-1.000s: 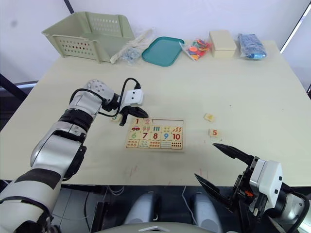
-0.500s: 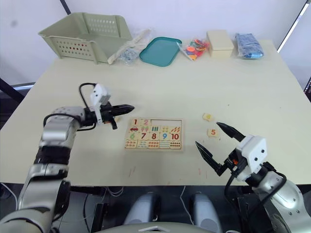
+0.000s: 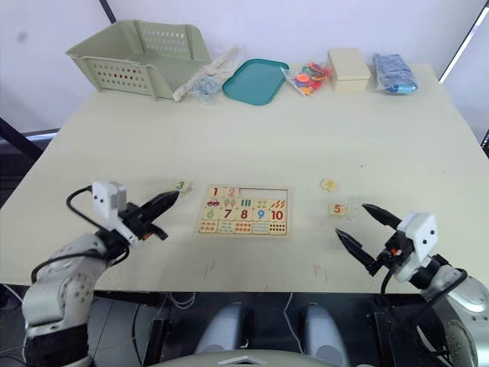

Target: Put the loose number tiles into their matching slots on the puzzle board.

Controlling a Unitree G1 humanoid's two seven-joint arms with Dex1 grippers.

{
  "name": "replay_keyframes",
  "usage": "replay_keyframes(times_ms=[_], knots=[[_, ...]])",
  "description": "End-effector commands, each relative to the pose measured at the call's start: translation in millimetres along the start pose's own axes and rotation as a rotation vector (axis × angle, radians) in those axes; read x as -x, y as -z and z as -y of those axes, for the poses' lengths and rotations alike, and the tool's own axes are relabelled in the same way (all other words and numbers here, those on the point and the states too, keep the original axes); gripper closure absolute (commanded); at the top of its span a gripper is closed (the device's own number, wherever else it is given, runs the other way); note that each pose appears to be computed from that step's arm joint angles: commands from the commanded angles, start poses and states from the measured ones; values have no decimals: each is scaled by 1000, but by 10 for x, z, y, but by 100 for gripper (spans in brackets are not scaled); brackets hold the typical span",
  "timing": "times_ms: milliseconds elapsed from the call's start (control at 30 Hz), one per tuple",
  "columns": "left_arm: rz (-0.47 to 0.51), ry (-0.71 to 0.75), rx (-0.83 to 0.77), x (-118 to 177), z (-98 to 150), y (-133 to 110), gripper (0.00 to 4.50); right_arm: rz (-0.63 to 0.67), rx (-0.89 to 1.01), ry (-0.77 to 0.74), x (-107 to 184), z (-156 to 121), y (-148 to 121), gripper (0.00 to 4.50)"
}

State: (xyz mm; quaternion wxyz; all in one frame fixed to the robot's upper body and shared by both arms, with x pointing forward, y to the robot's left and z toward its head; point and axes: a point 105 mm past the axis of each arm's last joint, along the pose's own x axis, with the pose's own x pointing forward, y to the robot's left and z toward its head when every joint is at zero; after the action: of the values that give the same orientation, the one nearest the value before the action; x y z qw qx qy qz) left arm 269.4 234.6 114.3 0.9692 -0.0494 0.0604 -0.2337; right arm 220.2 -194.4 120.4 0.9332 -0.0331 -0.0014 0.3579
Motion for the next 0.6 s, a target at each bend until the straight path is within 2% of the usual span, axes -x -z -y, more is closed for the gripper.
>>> replay_keyframes(times_ms=[33, 67, 100, 167, 233, 300, 400, 433, 600], knots=[[48, -18, -14, 179, -8, -86, 445, 27, 12, -36, 123, 1, -108, 0], [52, -17, -3, 228, -5, -73, 445, 34, 0, -40, 162, 0, -119, 0], [39, -14, -7, 275, 4, -29, 395, 27, -13, -45, 215, 7, -110, 0], [18, -12, -2, 343, 38, 56, 324, 6, -15, -43, 326, 46, -85, 0], [10, -34, 0, 414, 13, 95, 227, -4, -7, -32, 402, 72, -90, 0], [6, -46, 1, 459, 19, 105, 168, -17, -4, -33, 469, 76, -83, 0], [-10, -49, -3, 522, 56, 130, 26, -26, -9, -21, 561, 92, -29, 0], [-17, -51, -1, 551, 62, 142, 3, -32, -6, -13, 584, 102, -10, 0], [-28, -62, 0, 610, 71, 156, 3, -42, -4, -3, 629, 117, 23, 0]])
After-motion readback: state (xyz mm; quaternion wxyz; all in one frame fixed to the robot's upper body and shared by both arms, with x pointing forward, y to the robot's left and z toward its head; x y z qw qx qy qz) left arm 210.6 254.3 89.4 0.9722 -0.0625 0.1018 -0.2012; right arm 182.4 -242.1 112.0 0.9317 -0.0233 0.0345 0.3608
